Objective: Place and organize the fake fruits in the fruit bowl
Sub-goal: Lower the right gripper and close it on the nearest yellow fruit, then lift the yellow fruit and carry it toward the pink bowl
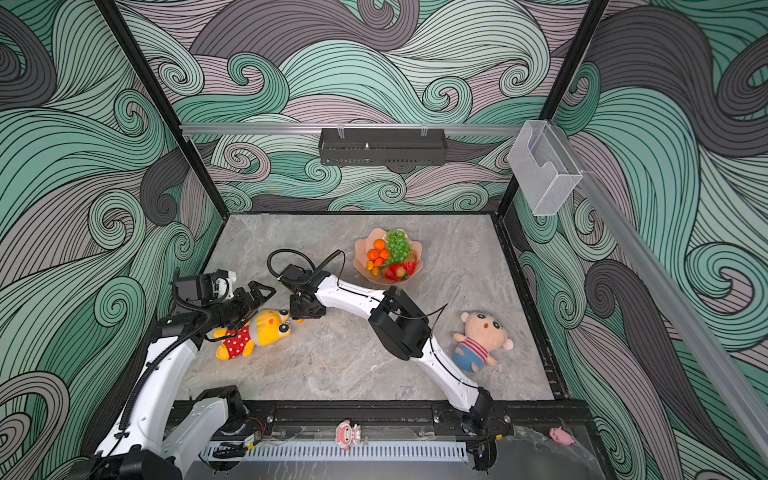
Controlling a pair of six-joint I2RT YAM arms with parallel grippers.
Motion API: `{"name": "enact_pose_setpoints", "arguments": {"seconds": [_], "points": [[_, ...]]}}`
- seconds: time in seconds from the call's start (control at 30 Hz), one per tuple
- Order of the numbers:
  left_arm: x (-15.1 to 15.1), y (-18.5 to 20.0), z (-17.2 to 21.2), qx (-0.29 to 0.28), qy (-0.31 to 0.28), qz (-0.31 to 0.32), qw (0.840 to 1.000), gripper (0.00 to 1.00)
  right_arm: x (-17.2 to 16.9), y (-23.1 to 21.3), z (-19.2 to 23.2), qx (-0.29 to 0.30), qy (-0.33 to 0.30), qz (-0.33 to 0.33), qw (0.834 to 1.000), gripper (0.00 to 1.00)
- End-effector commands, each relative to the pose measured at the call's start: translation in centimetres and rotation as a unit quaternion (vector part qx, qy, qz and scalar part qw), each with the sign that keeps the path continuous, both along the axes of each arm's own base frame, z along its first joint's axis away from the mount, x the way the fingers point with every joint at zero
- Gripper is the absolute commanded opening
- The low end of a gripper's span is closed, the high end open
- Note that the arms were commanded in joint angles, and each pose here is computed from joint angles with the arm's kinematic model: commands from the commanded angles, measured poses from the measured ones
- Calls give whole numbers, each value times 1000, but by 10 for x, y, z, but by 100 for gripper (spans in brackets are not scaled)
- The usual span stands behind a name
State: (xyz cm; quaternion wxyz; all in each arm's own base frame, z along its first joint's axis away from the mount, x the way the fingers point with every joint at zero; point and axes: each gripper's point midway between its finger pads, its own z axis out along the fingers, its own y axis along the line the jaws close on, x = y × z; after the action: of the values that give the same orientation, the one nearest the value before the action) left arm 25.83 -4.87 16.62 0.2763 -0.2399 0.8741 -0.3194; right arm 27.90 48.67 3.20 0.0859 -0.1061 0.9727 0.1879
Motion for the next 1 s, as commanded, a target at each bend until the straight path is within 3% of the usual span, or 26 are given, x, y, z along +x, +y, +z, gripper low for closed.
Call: {"name": "enact_pose_setpoints", "arguments": {"seconds": [0.0,0.8,0.97], "points": [[3,1,3,3,-13,-5,1000,99,-3,0,-10,-9,12,-1,1000,39],[3,1,3,3,-13,-7,1000,99,-7,-1,-22,-18,25,4,1000,25],[4,-7,9,-12,-28,-31,999,99,-8,-2,-12,-12,21,6,1000,22]]}}
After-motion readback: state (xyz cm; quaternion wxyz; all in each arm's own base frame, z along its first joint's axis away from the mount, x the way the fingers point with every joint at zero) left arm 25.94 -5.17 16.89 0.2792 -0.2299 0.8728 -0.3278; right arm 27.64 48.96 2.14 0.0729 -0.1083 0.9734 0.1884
